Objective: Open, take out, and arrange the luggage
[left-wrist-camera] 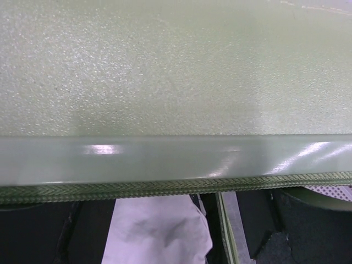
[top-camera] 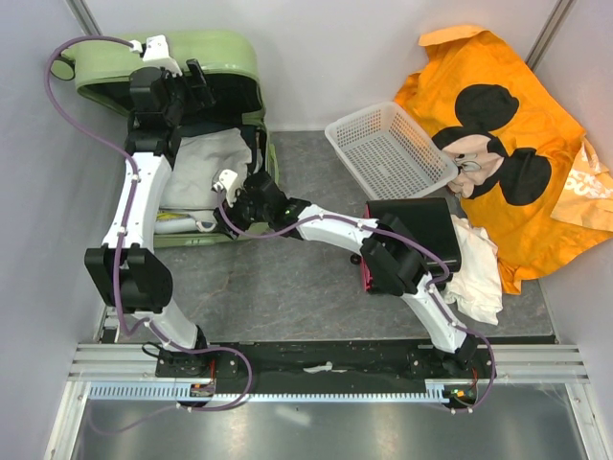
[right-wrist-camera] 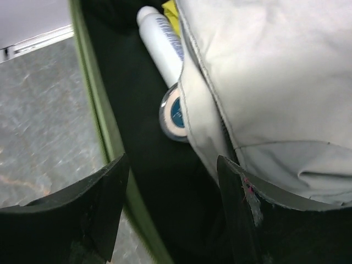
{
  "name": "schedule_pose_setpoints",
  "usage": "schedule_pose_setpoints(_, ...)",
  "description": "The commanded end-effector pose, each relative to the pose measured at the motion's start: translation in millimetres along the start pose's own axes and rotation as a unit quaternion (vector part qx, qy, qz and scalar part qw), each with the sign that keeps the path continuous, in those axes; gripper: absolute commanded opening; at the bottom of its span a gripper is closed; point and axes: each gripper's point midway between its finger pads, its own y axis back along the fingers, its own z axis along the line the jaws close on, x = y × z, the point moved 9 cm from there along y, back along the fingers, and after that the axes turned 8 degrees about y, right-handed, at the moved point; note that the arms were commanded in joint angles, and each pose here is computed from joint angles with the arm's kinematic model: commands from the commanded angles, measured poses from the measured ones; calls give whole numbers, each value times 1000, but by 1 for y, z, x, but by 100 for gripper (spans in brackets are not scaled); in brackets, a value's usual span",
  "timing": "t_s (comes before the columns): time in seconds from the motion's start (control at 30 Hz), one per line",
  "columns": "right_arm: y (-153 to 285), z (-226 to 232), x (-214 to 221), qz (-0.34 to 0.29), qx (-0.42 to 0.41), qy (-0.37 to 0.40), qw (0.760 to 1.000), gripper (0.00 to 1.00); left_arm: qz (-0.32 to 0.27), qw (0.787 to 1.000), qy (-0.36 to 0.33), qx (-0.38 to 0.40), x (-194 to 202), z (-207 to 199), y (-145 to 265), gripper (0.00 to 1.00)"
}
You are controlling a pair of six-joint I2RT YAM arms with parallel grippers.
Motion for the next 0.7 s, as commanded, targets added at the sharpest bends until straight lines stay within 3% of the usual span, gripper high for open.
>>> schedule_pose_setpoints(0.0, 21, 80, 32, 86, -179, -41, 979, 74, -67, 996, -45, -31, -38, 12, -1, 88)
schedule_pose_setpoints(0.33, 36, 100, 36, 90, -213, -72, 970, 73, -68, 997, -39, 1, -44, 6, -14, 90)
schedule_pose_setpoints(0.67, 56, 112, 10, 65, -225, -59, 970, 71, -55, 998, -17, 23, -37, 2, -15, 90)
